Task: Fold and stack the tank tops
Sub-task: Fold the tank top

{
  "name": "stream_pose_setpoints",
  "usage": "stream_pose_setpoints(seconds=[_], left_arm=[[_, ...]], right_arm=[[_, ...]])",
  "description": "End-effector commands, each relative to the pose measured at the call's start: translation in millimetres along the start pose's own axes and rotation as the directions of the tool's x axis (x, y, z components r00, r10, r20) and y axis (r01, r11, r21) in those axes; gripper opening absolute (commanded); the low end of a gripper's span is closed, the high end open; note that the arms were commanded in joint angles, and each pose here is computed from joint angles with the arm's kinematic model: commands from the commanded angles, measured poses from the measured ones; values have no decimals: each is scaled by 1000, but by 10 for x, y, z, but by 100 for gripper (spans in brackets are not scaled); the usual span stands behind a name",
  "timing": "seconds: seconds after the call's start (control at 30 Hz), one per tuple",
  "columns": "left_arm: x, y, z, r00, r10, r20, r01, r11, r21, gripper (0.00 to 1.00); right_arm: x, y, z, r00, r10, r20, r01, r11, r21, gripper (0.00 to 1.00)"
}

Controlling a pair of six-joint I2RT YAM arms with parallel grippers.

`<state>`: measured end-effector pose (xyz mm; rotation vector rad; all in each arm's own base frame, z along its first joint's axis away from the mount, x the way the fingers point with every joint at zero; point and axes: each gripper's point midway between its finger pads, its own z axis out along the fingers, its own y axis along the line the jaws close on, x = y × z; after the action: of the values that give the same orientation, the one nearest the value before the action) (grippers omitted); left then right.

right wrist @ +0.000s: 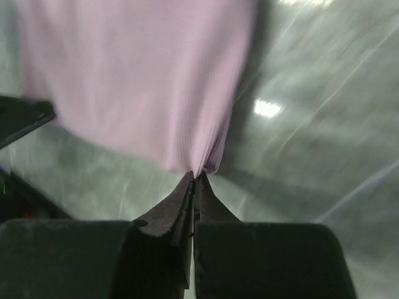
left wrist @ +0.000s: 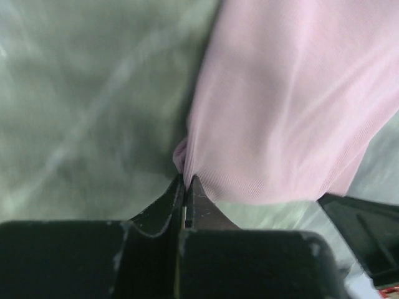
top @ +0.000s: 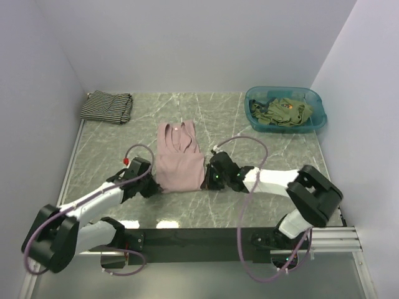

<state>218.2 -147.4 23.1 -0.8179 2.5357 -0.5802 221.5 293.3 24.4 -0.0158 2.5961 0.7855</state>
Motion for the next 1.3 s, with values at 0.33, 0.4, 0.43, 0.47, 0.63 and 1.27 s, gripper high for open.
stream_pose_setpoints(seconds=[0.33,0.4,0.43,0.47,0.63,1.27], left_arm=[[712,137,-881,988,57,-145,-52,998,34,1],[668,29,-992,989,65,-134,-57,997,59,1],[543,-81,-1080,993,81,-83,-75,995,70,1],[484,-156,-1125,994,89,-61,-84,993,79,1],[111,-661,-1186,985,161,67,-167,981,98,1],[-1599,-2173,-204,974,78,214,-137,951,276,1]], right_arm=[[900,384,-999,989,-125,-85,112,984,-136,0],[826,471,-1146,991,-117,-57,107,982,-156,0],[776,493,-1189,992,-118,-39,111,982,-155,0],[697,546,-1248,991,-131,-22,127,981,-147,0],[279,640,-1263,984,-166,56,170,982,-77,0],[-1266,332,-450,997,-24,70,29,996,-82,0]])
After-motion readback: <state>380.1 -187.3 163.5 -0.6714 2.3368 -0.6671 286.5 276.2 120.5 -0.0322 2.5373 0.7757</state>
